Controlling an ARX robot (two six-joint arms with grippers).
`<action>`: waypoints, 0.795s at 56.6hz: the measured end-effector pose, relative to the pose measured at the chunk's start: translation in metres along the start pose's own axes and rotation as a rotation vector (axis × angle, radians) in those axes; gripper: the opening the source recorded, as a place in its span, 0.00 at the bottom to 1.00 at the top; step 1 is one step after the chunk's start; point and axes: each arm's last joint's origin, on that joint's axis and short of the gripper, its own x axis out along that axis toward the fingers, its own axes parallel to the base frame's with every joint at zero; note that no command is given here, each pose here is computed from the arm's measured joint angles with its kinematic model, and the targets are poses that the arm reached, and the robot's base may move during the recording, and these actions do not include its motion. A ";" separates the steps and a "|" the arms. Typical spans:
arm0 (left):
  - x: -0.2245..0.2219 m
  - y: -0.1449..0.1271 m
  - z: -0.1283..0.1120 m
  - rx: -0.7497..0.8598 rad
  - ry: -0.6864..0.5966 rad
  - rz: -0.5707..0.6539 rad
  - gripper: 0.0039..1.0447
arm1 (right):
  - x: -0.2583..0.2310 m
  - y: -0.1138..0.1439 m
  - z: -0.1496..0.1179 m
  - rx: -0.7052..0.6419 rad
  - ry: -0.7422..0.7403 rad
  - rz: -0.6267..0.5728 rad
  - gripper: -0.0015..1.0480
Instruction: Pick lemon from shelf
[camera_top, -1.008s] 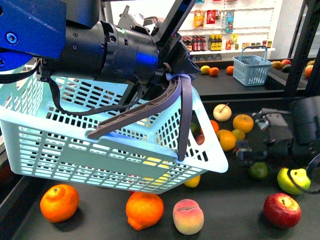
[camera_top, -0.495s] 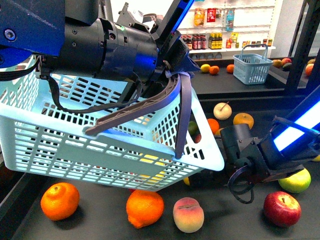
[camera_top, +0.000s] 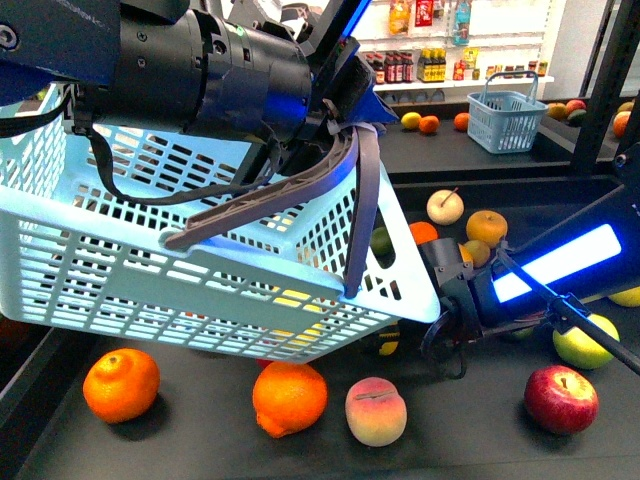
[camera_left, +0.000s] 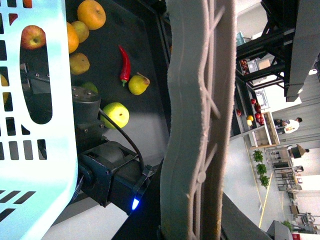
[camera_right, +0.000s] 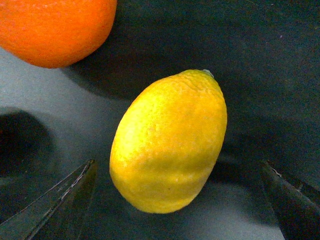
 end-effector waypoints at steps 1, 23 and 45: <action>0.000 0.000 0.000 0.000 -0.001 0.001 0.09 | 0.001 0.000 0.000 -0.001 0.000 0.001 0.93; 0.000 0.000 0.000 0.000 -0.001 0.000 0.09 | 0.019 0.008 -0.005 -0.011 0.014 0.003 0.74; 0.000 0.000 0.000 -0.001 0.003 -0.002 0.09 | -0.005 -0.008 0.000 -0.021 -0.045 -0.016 0.51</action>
